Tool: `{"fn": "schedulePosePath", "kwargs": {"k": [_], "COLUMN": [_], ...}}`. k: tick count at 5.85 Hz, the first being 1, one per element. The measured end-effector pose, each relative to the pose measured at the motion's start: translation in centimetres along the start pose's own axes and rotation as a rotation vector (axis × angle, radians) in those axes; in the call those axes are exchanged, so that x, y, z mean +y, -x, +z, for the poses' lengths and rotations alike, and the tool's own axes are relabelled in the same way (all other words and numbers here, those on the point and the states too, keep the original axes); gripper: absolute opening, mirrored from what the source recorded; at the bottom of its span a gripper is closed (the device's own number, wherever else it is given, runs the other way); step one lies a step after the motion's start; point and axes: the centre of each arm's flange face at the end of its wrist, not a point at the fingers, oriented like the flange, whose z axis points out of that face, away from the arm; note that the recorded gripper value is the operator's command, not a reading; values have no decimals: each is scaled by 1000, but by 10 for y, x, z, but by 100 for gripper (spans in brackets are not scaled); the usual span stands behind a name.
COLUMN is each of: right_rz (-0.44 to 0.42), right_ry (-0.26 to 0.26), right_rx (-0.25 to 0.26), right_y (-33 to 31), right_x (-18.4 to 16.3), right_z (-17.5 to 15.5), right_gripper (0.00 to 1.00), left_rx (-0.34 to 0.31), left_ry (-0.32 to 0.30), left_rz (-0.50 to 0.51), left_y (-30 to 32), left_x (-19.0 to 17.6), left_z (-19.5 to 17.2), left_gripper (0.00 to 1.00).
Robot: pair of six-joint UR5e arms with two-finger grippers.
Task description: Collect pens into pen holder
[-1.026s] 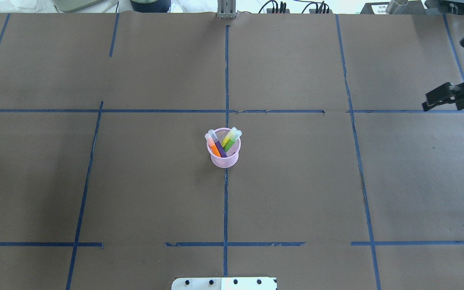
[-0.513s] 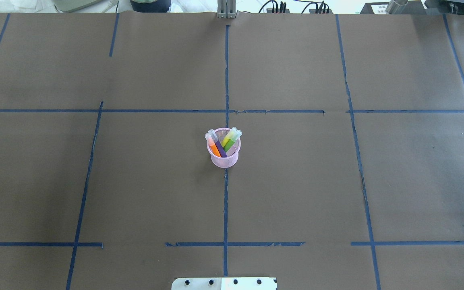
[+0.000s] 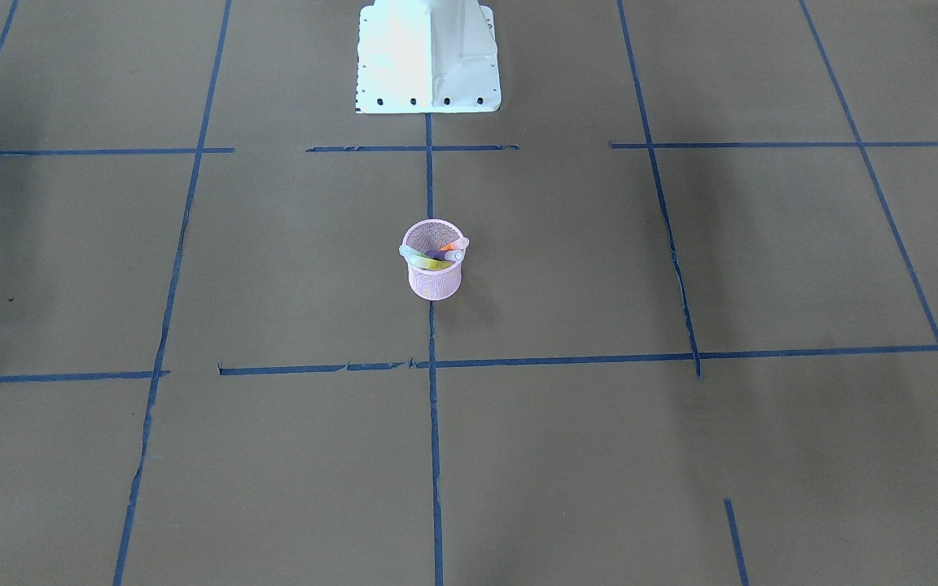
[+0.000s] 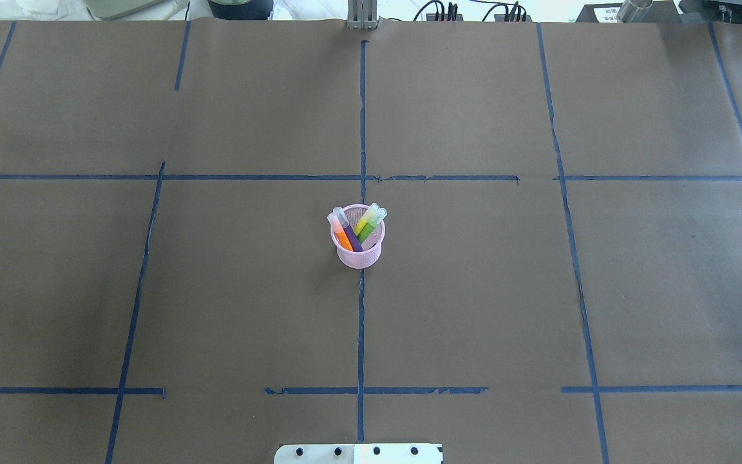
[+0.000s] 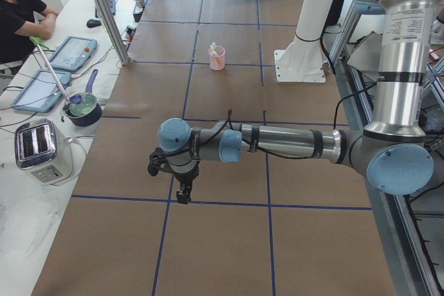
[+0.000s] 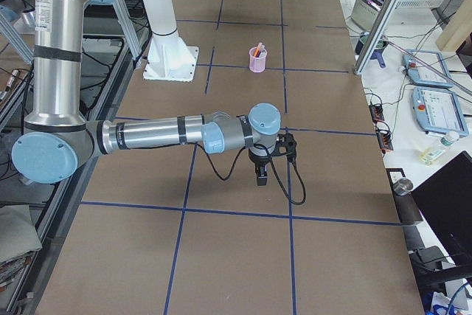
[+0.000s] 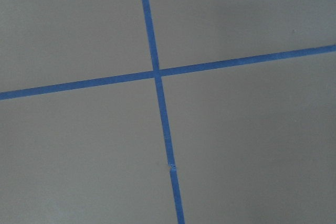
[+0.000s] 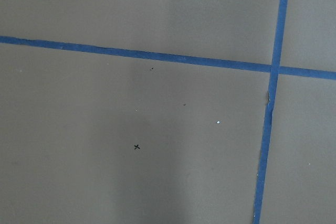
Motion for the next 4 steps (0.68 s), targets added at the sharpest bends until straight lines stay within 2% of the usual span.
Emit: {"fn": "schedulePosePath", "kwargs": {"k": [2, 4], "right_rz": [8, 10], "right_ry": [5, 10], "right_rx": [8, 11], "right_y": [-4, -6], "right_x": [5, 8], "right_z": [2, 4], "right_gripper": [100, 100], "left_rx": [-3, 75], "left_ry": [5, 6], "left_rz": [0, -10], "left_y": [3, -1], "left_x": [4, 8], "left_z": [6, 9], "left_gripper": [100, 100]}}
